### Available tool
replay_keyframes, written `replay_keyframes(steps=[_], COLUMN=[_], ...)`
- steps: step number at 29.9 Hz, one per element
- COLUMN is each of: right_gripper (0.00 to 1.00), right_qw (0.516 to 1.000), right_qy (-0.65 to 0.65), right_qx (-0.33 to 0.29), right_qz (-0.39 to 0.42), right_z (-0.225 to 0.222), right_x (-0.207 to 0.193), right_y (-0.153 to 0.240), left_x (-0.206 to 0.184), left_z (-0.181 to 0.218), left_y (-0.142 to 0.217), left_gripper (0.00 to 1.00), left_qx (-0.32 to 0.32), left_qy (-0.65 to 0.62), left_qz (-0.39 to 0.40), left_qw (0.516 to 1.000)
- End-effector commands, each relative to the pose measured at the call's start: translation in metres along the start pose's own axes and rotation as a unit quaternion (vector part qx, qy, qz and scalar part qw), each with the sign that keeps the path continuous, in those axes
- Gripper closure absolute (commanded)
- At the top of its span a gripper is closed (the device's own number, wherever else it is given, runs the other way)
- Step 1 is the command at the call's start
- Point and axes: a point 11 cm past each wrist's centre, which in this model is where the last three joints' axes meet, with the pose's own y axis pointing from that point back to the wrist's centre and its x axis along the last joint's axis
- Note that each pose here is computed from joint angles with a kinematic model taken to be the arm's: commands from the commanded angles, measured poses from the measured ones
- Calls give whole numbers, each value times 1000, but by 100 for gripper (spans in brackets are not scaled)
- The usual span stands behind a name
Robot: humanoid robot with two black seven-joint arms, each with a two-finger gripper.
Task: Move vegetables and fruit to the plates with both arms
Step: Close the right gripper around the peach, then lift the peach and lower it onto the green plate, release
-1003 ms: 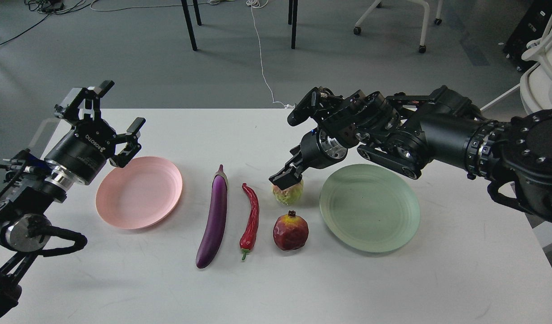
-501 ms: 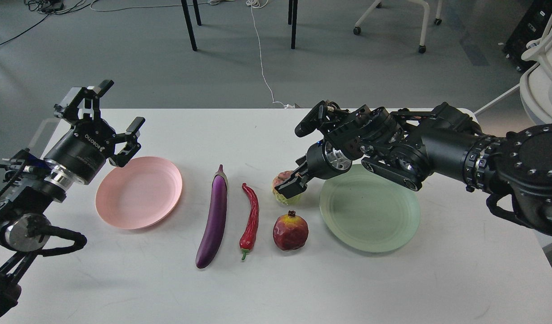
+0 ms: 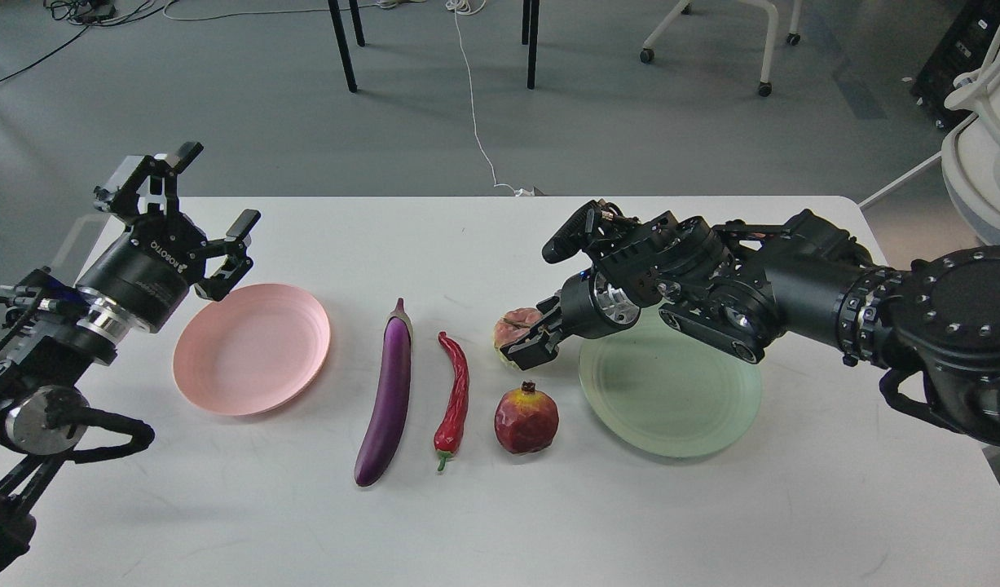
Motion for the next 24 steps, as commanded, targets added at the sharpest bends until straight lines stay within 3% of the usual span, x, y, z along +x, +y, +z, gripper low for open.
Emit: replay_keyframes(steps=[1,4,9,11,20,24], right_gripper=[55,58,58,58,57,55], right_qw=[1000,1000,998,998,995,994], right_qy=[3,8,56,60,25,4], right_qx=[-1,-2,-8,-23,-89,-96], right_qz=[1,4,24,28,-30,-46], right_z=[0,0,-9,7,74,85], right_x=[3,12,59,62,-17,-48], right_y=[2,5,28,58,137,139], left_x=[0,0,-1,-1,-7,-9], left_z=[0,0,0,0,1,-1], left_y=[0,0,0,0,-2,-3], left_gripper=[1,1,1,1,1,1], left_qx=[0,0,0,-1,-4,-4], left_qy=[1,1,1,1,3,6], left_qz=[0,0,-1,-1,-10,-12], left_qw=[1000,1000,1000,1000,1000,1000])
